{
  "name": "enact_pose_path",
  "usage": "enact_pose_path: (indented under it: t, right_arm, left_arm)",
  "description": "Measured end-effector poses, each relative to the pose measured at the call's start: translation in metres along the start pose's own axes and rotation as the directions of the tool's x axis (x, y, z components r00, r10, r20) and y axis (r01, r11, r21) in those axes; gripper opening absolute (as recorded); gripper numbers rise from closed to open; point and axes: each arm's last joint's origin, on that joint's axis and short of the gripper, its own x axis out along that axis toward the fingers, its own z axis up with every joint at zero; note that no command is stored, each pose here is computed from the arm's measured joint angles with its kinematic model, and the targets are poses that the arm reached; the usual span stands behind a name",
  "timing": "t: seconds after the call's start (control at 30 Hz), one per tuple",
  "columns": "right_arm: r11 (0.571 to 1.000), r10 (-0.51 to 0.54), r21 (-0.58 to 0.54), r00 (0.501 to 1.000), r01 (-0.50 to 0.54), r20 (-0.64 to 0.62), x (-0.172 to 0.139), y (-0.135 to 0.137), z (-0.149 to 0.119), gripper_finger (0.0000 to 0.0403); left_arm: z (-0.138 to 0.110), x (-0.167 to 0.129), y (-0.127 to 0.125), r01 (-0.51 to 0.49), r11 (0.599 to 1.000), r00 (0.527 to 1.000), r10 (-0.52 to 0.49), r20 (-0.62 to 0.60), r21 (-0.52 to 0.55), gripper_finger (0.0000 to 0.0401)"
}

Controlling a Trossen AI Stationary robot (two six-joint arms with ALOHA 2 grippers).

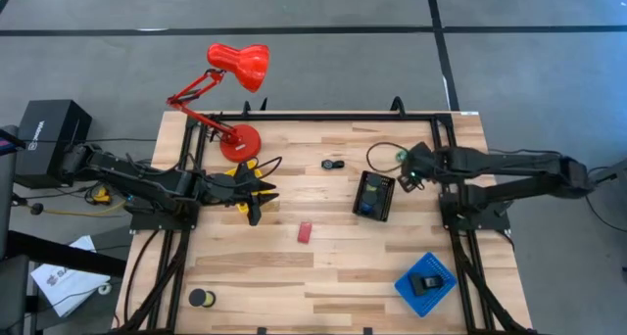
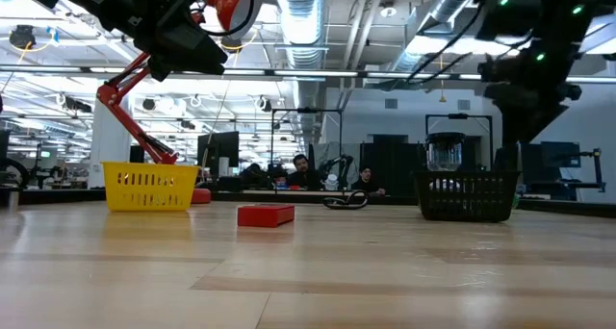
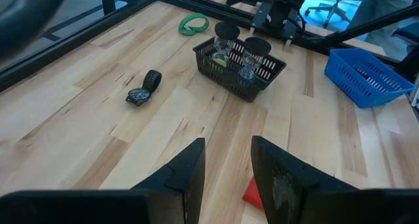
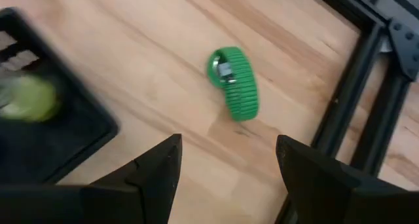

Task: Pick & Place Office items
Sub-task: Put the green wristwatch into the yellow bin

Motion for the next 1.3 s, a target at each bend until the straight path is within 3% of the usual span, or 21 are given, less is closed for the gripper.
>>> enact_pose_path:
  t: [0.13,0.3,0.6,1.03,1.3]
  right_arm:
    - [0.997,-0.051,-0.059,0.998,0.049,-0.036,0.017,0.001,0.011,0.0239]
    - [0.993,-0.042,-0.117,0.991,0.026,-0.129,0.040,0.006,0.021,0.0239]
    - [0.985,-0.155,-0.123,0.945,0.124,-0.288,0.083,0.001,0.027,0.0239]
    - [0.972,-0.132,-0.223,0.959,0.076,-0.249,0.102,0.007,0.036,0.0238]
    - [0.976,-0.134,-0.202,0.955,0.081,-0.264,0.105,0.002,0.037,0.0170]
  left_arm:
    - [-0.006,0.001,0.002,-0.003,1.000,1.000,0.003,-0.008,0.003,0.0117]
    - [-0.017,0.003,0.005,-0.014,0.999,0.999,0.013,-0.030,-0.028,0.0117]
    - [-0.021,0.004,0.007,-0.012,0.999,1.000,0.011,-0.027,-0.032,0.0117]
    - [-0.020,0.004,0.006,-0.007,0.999,1.000,0.006,-0.014,-0.036,0.0117]
    - [-0.019,0.004,0.006,-0.003,0.999,1.000,0.003,-0.006,-0.040,0.0117]
